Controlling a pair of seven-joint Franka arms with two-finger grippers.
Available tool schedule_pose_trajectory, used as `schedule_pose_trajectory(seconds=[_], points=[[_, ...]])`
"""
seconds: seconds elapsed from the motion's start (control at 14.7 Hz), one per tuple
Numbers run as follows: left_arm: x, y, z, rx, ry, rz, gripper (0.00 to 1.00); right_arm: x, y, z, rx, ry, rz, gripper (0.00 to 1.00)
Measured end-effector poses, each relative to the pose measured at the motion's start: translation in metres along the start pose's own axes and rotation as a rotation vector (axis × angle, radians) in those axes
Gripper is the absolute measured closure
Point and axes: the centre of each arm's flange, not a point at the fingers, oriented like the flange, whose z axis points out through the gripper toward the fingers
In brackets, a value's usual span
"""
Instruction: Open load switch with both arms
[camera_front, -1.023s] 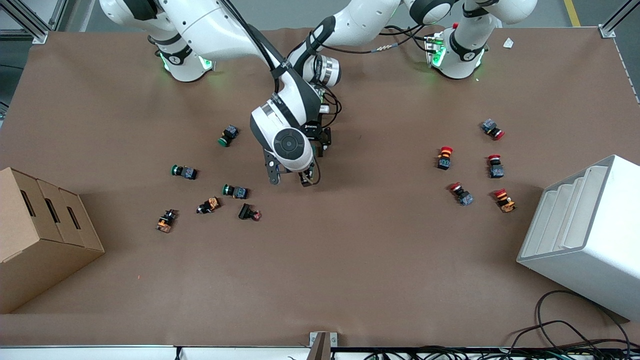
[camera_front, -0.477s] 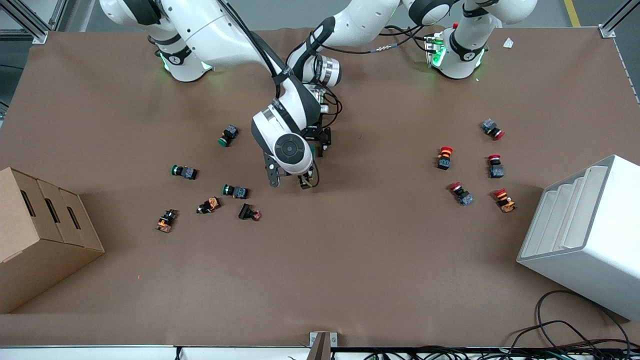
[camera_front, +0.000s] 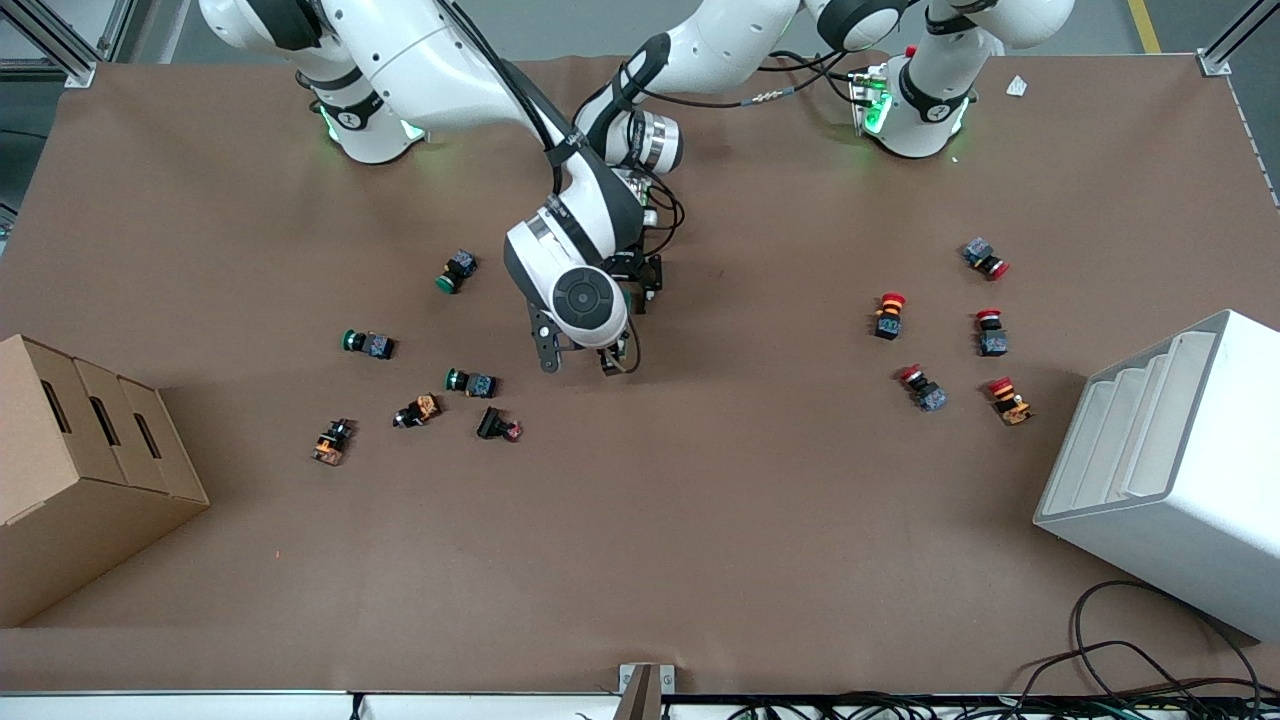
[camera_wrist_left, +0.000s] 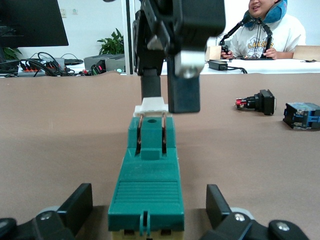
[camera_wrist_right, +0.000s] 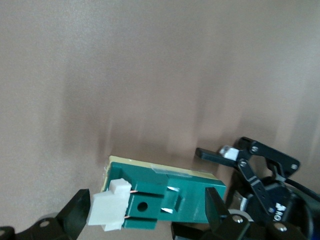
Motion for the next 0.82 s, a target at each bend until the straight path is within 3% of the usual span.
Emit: schedule_pose_trajectory(seconds=[0.34, 0.82], points=[[0.000, 0.000, 0.000, 0.000, 0.000, 0.000, 0.00, -0.011, 0.009, -0.007, -0.048, 0.019, -0.021, 0.00], [0.000, 0.000, 0.000, 0.000, 0.001, 0.001, 0.00, -0.024, 0.033, -0.003, -0.169, 0.073, -0.053, 0.00]])
